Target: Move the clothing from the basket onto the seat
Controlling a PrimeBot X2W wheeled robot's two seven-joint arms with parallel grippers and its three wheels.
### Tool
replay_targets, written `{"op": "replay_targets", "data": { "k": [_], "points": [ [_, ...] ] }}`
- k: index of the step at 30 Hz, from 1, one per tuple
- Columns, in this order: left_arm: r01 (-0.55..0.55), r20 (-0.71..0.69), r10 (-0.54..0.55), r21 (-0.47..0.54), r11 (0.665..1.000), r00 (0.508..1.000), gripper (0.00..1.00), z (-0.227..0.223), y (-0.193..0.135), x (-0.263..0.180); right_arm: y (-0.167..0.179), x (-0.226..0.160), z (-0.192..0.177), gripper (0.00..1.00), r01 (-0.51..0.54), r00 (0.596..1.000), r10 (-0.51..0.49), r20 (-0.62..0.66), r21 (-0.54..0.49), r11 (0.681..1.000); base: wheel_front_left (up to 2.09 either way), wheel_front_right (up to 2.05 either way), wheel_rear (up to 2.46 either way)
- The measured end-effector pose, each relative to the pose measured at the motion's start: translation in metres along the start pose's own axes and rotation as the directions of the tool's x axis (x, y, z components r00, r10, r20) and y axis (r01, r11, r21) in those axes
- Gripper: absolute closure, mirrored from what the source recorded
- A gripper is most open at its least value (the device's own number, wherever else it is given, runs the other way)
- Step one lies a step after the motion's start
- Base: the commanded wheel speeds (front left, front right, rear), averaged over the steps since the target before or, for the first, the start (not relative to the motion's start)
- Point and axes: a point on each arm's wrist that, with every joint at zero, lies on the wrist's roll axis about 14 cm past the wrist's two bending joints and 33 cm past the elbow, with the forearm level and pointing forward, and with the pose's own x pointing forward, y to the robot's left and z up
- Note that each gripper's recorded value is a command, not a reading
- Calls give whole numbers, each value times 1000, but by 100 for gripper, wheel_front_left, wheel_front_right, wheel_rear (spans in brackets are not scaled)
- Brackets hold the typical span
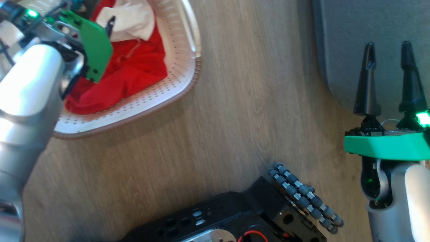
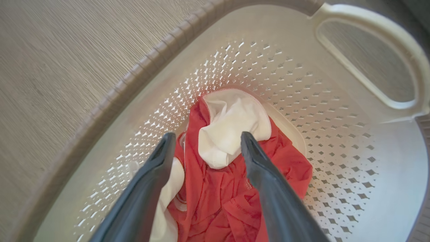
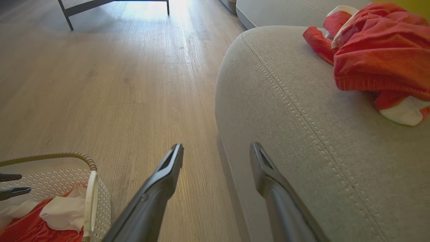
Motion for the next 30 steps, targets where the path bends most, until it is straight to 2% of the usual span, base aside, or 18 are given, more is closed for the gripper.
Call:
{"op": "replay_targets", "data": {
  "k": [11, 30],
  "points": [
    [31, -151, -32, -13, 999, 988, 0, -47, -3, 33, -14, -10, -15, 0, 49, 997, -48, -58, 1, 999, 0, 0, 0],
    [4, -277, -13, -33, 999, 961, 0, -88, 7, 33, -11, -15, -27, 0, 47, 994, -46, -95, 13, 999, 0, 0, 0]
  ]
}}
